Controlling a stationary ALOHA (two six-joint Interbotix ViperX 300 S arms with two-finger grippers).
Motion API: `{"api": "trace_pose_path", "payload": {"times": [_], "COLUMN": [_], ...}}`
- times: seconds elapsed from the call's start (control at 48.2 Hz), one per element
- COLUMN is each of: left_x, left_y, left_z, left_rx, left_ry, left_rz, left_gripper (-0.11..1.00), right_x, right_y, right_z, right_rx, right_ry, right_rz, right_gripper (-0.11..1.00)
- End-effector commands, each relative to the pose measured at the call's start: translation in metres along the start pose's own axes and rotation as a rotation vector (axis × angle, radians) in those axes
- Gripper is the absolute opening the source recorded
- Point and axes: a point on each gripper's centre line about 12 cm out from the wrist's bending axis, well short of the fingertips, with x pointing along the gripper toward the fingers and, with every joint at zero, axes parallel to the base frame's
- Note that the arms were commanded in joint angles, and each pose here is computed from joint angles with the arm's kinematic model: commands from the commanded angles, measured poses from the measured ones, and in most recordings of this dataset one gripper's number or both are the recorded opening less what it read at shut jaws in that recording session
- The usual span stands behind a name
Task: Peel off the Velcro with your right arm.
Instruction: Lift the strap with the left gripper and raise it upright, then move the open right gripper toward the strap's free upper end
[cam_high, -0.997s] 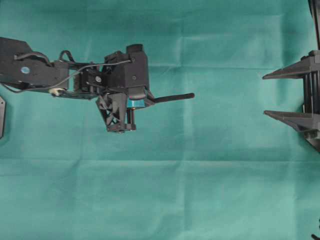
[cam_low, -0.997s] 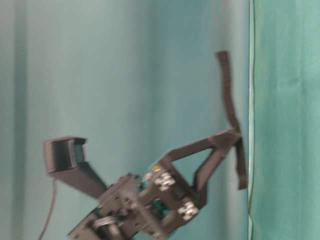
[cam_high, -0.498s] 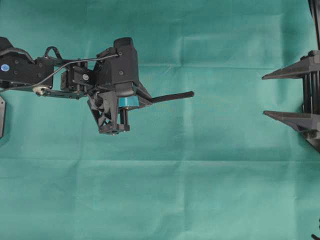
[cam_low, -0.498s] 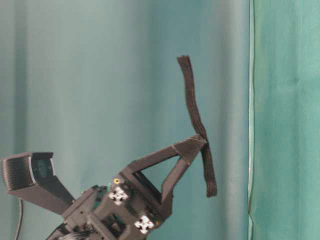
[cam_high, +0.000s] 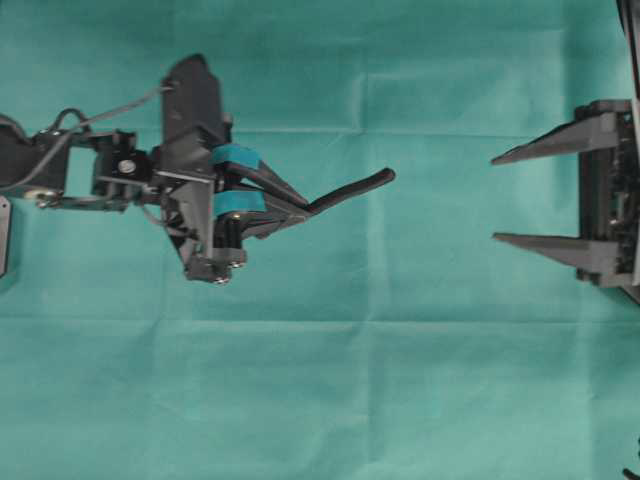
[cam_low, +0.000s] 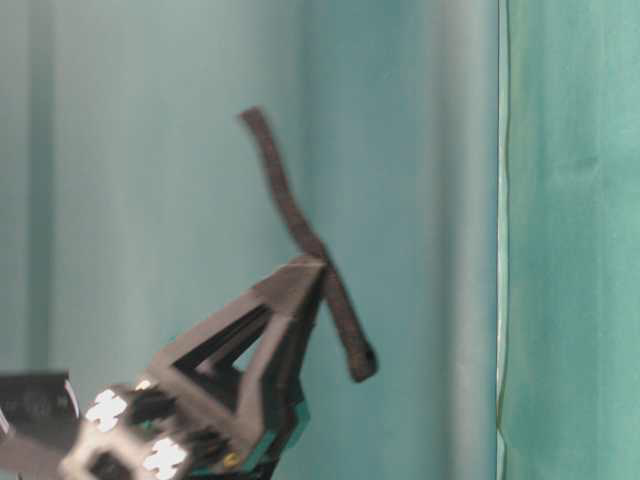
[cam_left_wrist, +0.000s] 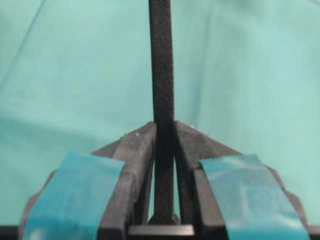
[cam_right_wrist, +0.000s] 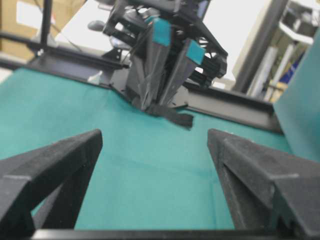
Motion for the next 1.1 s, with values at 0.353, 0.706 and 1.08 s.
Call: {"api": "trace_pose_path", "payload": {"times": [0.353, 0.706, 1.08], "left_x": [-0.033, -0.035, -0.035], "left_y": [-0.005, -0.011, -0.011], "left_z": [0.002, -0.004, -0.005], "left_rx": [-0.256, -0.256, -0.257], "left_ry": [-0.249, -0.241, -0.236], "left_rz": [-0.141, -0.162, -0.161], "left_gripper": [0.10, 0.10, 0.10], "right_x": [0.033, 0.043, 0.063], "right_y": [0.000, -0.015, -0.017], "right_z": [0.012, 0.015, 0.013], "right_rx": [-0.256, -0.279, -0.283], "right_ry": [-0.022, -0.033, -0.052], "right_rz": [0.031, -0.021, -0.017], "right_gripper": [0.81, 0.81, 0.81]}}
